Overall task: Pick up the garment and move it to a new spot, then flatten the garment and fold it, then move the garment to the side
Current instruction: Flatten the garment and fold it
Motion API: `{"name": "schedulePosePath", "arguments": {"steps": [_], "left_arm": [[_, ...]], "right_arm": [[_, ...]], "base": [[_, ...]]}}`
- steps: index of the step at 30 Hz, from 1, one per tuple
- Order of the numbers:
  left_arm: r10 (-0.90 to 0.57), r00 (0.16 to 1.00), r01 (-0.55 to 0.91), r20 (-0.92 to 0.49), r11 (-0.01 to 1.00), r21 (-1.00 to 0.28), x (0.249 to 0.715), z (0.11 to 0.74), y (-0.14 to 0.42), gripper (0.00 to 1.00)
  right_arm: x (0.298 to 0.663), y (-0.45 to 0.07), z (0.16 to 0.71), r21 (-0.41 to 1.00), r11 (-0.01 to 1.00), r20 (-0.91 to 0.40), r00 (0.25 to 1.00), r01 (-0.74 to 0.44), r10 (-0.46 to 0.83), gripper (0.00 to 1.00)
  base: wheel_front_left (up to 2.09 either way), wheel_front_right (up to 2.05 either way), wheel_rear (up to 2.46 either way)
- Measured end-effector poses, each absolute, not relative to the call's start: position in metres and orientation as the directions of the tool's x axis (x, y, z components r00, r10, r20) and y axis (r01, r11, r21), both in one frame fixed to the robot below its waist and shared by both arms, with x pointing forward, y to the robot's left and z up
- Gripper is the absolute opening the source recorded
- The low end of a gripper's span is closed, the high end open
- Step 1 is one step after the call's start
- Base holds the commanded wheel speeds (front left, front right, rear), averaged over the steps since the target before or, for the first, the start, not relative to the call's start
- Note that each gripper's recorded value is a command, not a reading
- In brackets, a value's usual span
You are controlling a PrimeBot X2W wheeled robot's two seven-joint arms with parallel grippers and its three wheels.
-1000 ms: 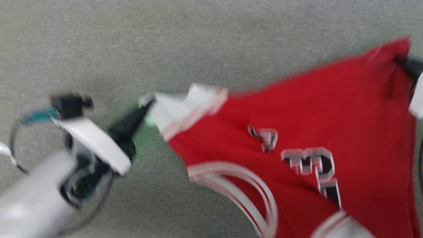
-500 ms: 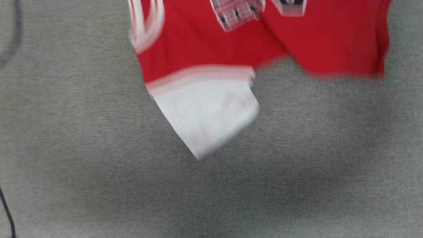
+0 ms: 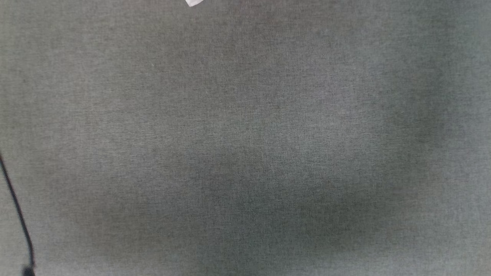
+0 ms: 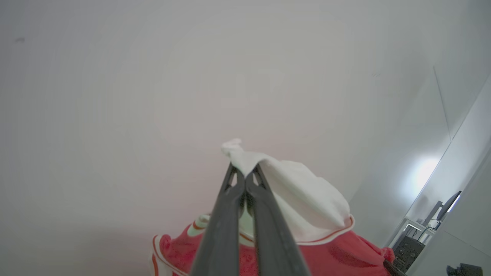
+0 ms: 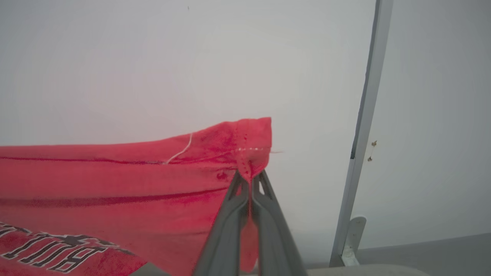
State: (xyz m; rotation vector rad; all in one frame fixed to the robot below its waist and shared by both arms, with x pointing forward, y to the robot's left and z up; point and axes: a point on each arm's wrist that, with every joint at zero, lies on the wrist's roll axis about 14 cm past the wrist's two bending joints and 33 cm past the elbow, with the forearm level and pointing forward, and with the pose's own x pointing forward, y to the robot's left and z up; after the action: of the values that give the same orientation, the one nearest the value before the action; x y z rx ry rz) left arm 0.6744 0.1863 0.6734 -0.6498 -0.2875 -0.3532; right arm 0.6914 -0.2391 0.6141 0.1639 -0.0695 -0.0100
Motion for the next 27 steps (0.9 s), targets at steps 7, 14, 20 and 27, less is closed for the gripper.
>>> {"name": "schedulePosePath", "arguments": {"steps": [7, 14, 20, 27], "left_arm": [[-0.267, 0.951, 0.300, 0.153, 0.692, -0.656, 0.620, 0.566, 0.178, 0.00], [-0.331, 0.941, 0.170, -0.065, 0.633, -0.755, 0.520, 0.477, 0.161, 0.00], [-0.367, 0.925, 0.156, -0.098, 0.603, -0.782, 0.457, 0.470, 0.158, 0.00], [-0.408, 0.902, 0.154, -0.140, 0.606, -0.780, 0.395, 0.472, 0.160, 0.00]], "right_arm": [[0.652, -0.233, 0.530, 0.139, 0.990, -0.146, 0.989, -0.017, 0.038, 0.00], [0.573, -0.240, 0.459, 0.164, 0.986, -0.349, 0.932, -0.040, 0.096, 0.00], [0.505, -0.233, 0.433, 0.210, 0.975, -0.453, 0.877, -0.069, 0.160, 0.00], [0.430, -0.233, 0.424, 0.254, 0.966, -0.560, 0.806, -0.053, 0.192, 0.00]], "base": [[0.00, 0.00, 0.00], [0.00, 0.00, 0.00], [0.00, 0.00, 0.00], [0.00, 0.00, 0.00]]}}
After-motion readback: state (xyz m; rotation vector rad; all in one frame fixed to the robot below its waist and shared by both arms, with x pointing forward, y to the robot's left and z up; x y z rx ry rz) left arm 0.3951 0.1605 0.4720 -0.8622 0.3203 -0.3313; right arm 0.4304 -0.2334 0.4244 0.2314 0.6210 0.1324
